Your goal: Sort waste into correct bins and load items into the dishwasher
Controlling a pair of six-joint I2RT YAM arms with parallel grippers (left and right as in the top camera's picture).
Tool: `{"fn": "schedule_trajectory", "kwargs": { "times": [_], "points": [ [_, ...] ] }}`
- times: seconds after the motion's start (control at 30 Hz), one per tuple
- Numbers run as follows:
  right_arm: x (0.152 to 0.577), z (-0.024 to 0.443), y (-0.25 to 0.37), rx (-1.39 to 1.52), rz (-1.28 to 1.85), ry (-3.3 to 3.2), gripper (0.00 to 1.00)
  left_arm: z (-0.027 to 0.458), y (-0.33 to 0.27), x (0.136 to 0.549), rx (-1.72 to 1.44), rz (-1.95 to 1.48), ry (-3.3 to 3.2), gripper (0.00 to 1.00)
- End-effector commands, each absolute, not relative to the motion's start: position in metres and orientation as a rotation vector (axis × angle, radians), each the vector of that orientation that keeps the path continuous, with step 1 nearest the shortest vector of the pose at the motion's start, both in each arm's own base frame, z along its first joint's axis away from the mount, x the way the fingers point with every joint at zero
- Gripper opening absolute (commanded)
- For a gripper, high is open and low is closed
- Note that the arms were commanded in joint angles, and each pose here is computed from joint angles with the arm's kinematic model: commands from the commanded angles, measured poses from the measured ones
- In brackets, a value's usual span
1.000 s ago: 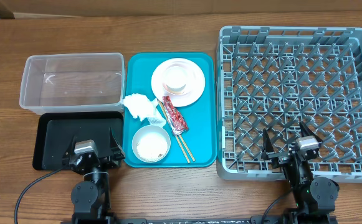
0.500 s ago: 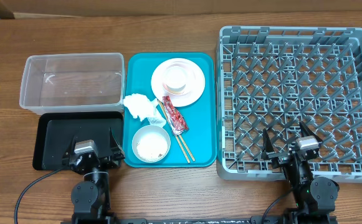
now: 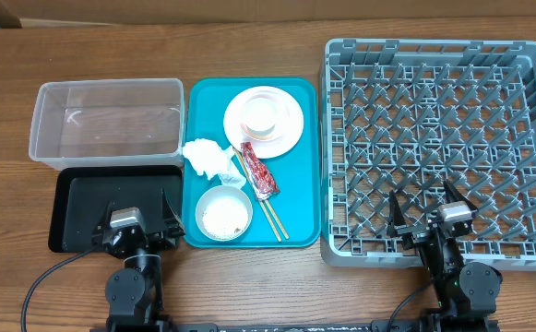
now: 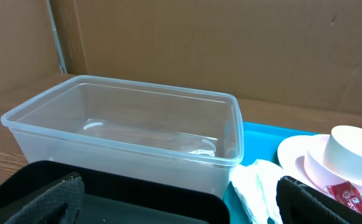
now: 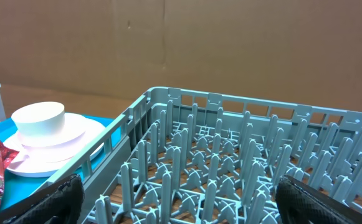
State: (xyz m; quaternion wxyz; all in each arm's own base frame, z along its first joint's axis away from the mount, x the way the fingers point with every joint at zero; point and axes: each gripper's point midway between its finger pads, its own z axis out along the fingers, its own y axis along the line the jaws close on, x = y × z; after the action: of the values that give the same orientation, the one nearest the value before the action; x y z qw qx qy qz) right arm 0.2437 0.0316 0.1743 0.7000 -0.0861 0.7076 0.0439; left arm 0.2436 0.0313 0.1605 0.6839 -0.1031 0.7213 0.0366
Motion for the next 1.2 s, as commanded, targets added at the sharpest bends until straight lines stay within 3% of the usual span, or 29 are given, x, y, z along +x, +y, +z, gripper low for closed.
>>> {"fn": "schedule_trajectory", "kwargs": {
  "times": [0.0,1.17],
  "points": [
    [0.2432,0.1732,0.0345,-0.202,0.107,1.568,1.0,0.1617,0.032,0.243,-0.244,0.079,1.605,1.0],
    [0.2432,0.1733,0.0345,-0.202,0.107,1.568,1.0,0.1608,0.0241,0.2443,-0.209,0.041,1.614,1.0]
  ]
}}
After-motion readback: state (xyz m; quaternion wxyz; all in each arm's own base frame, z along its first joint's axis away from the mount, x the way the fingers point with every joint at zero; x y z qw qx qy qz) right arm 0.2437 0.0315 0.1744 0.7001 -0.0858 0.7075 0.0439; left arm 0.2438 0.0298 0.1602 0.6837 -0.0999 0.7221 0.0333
